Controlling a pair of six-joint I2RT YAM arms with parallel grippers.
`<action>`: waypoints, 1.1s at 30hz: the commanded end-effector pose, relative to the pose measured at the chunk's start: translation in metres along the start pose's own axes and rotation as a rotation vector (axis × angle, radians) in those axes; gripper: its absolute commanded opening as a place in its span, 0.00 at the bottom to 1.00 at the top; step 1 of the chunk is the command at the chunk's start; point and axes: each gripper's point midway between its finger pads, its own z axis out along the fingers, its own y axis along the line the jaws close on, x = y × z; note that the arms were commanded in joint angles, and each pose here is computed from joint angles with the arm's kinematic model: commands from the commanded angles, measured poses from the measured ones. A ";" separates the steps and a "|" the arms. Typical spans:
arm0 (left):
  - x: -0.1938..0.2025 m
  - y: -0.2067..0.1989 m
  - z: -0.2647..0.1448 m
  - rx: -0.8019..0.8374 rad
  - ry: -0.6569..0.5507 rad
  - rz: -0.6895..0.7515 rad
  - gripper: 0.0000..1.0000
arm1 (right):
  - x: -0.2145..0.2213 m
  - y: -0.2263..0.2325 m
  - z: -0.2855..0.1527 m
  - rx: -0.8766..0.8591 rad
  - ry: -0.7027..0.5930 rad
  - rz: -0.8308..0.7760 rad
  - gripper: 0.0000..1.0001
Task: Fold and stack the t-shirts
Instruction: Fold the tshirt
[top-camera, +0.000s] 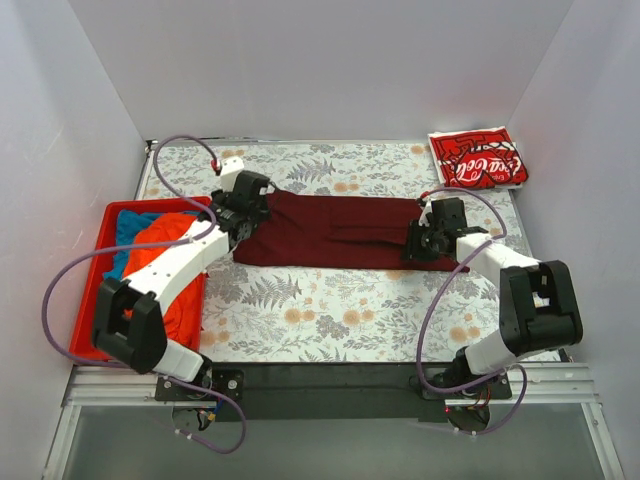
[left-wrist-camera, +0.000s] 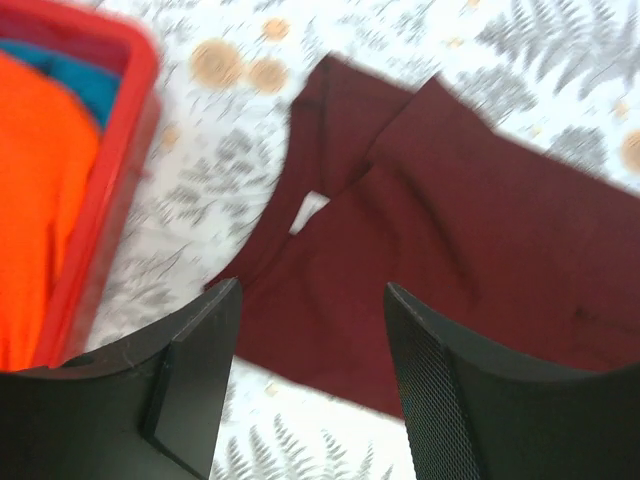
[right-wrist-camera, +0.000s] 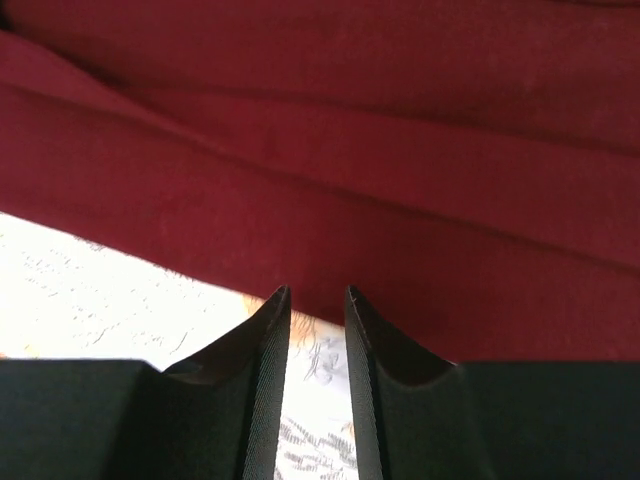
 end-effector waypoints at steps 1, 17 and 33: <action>0.018 0.028 -0.012 -0.011 -0.018 -0.003 0.57 | -0.031 0.007 0.011 -0.027 -0.063 -0.016 0.34; 0.033 0.049 -0.018 -0.019 -0.047 0.023 0.57 | -0.133 -0.084 0.015 0.224 -0.228 0.131 0.36; 0.056 0.055 0.002 -0.085 0.042 0.036 0.57 | -0.052 -0.092 -0.050 -0.134 -0.356 0.466 0.52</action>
